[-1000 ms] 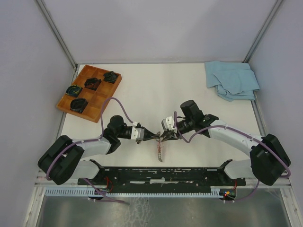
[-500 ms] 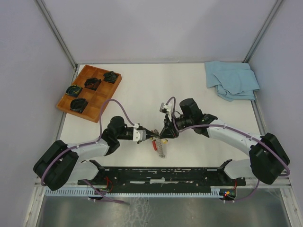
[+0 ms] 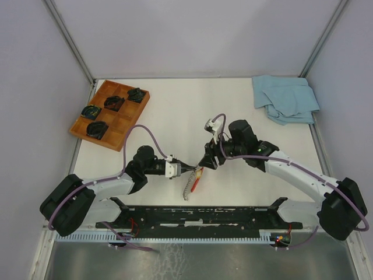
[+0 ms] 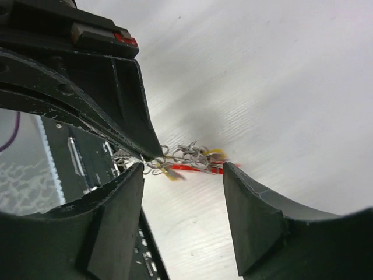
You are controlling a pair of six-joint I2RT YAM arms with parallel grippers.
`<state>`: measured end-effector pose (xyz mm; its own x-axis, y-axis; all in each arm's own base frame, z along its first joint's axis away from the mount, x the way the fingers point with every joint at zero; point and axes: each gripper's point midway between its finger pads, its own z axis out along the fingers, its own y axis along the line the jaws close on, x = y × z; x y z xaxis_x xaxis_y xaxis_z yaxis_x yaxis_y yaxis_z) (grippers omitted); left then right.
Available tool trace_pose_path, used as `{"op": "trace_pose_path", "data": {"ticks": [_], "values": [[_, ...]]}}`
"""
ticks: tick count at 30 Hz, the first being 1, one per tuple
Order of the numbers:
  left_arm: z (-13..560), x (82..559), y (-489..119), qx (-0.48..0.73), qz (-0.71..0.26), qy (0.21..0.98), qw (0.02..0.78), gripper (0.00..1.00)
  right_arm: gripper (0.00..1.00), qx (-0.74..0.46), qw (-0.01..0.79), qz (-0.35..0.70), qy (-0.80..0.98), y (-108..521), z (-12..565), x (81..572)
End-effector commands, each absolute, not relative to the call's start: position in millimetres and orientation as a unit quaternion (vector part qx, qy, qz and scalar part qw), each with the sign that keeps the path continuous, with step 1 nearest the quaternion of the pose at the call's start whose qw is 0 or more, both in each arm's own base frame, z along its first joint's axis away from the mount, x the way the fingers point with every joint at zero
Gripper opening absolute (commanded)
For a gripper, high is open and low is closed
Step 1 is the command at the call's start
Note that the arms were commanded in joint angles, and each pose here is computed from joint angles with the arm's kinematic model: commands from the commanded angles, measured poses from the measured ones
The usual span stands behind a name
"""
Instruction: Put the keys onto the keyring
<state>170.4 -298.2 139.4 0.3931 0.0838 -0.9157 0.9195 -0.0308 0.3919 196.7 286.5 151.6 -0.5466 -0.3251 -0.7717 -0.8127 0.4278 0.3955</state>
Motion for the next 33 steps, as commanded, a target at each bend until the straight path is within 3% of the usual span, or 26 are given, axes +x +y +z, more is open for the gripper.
{"op": "trace_pose_path", "data": {"ticks": [1, 9, 18, 33], "values": [[158, 165, -301, 0.62, -0.373, 0.365, 0.585, 0.03, 0.65, -0.439, 0.377, 0.359, 0.732, 277, 182, 207], [161, 160, -302, 0.621, -0.393, 0.355, 0.578, 0.03, 0.59, -0.577, 0.413, 0.378, 0.595, 280, 168, 177], [162, 159, -301, 0.615, -0.43, 0.347, 0.563, 0.03, 0.52, -0.614, 0.441, 0.395, 0.522, 290, 164, 166], [169, 161, -300, 0.603, -0.442, 0.347, 0.566, 0.03, 0.49, -0.631, 0.442, 0.389, 0.505, 302, 157, 161]]}}
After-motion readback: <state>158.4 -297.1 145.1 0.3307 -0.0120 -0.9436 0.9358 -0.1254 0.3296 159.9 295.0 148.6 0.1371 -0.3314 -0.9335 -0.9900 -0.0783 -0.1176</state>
